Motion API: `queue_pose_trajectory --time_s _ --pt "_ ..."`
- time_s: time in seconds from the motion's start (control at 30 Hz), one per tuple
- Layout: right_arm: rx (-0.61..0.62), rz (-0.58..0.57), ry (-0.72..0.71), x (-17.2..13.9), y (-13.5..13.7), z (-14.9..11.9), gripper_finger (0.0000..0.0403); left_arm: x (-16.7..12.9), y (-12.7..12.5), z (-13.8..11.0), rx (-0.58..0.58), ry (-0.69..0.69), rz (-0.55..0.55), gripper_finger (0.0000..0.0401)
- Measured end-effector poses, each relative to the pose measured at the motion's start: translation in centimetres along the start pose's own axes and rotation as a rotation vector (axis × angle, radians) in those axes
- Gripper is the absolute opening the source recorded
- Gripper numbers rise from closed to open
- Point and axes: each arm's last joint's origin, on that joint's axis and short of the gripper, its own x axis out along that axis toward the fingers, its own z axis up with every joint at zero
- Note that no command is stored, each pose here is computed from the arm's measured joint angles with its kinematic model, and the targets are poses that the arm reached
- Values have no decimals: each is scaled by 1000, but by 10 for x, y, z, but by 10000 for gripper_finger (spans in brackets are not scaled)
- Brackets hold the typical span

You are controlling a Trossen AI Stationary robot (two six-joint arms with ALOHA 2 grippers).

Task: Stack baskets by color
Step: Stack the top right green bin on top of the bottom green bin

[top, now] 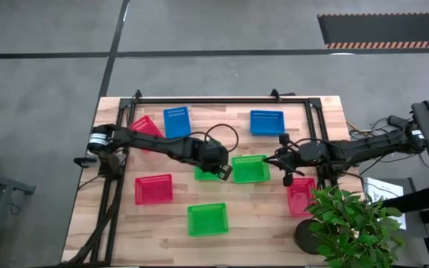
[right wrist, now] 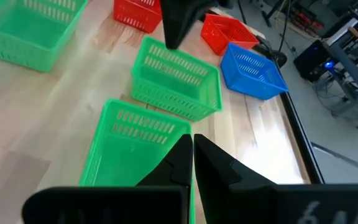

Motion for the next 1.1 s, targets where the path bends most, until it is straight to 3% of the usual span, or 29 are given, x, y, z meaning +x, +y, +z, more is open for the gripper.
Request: queue_pose_trajectory --time_s 0.1,0.23,0.47,0.7,0.9,1.1 --pt "1 -2 -5 -4 -1 0 9 9 1 4 -3 24 -13 0" --pt "-1 -3 -7 -10 -2 -1 9 9 -7 11 47 17 -142 0" --pt "-8 -15 -35 -18 -4 0 9 4 -27 16 369 -102 -331 12" --pt "0 -14 -35 -21 -4 -1 9 -2 -44 10 549 -234 -433 88" --pt "8 -15 -37 -22 -4 -1 9 -12 -63 1 798 -453 -445 168" --pt "19 -18 -47 -22 -5 0 9 -12 -68 1 790 -545 -450 181"
